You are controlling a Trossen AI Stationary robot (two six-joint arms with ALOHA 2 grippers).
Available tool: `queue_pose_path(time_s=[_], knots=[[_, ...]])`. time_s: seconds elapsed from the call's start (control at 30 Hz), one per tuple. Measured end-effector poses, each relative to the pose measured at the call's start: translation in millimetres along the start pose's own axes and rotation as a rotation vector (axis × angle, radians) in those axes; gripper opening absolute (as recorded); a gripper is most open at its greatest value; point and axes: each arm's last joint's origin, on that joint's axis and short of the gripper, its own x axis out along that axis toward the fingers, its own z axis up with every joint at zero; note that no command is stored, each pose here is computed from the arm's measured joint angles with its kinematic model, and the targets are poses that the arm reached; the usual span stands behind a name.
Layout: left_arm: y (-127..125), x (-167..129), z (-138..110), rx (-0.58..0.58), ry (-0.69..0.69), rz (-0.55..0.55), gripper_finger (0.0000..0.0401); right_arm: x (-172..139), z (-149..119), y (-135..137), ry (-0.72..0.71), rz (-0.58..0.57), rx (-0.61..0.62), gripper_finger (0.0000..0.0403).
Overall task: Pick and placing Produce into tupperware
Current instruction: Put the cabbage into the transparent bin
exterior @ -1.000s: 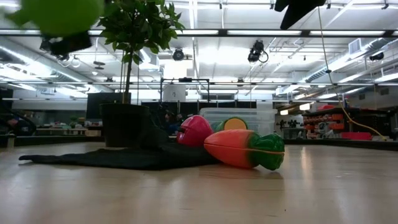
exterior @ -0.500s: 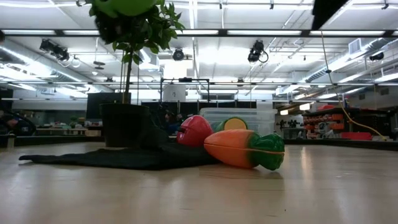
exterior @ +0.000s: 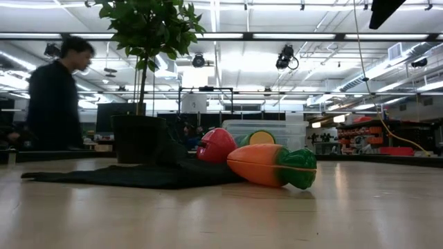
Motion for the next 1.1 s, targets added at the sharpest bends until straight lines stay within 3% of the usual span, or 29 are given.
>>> queue_pose_path(time_s=[0.23, 0.37, 0.7, 0.9, 1.1], knots=[[-18.7, 40.0, 33.2, 0.224, 0.105, 0.148, 0.0233, -0.2, -1.1, -0.8, 0.011, -0.007, -0.003, 0.0323], [-15.7, 67.0, 39.0, 0.248, 0.111, 0.21, 0.0234, -3.6, -7.9, -0.5, 0.017, -0.018, -0.013, 0.0323], [12.5, 102.0, 47.0, 0.298, 0.146, 0.299, 0.0238, -21.9, -63.9, 7.1, 0.031, -0.004, 0.035, 0.0323], [22.8, 126.8, 65.5, 0.339, 0.107, 0.325, 0.0233, -15.7, -99.1, 7.2, 0.064, -0.041, 0.106, 0.0323], [24.1, 153.0, 88.1, 0.435, 0.092, 0.336, 0.0238, -13.8, -116.7, 7.8, 0.075, -0.037, 0.162, 0.0323]])
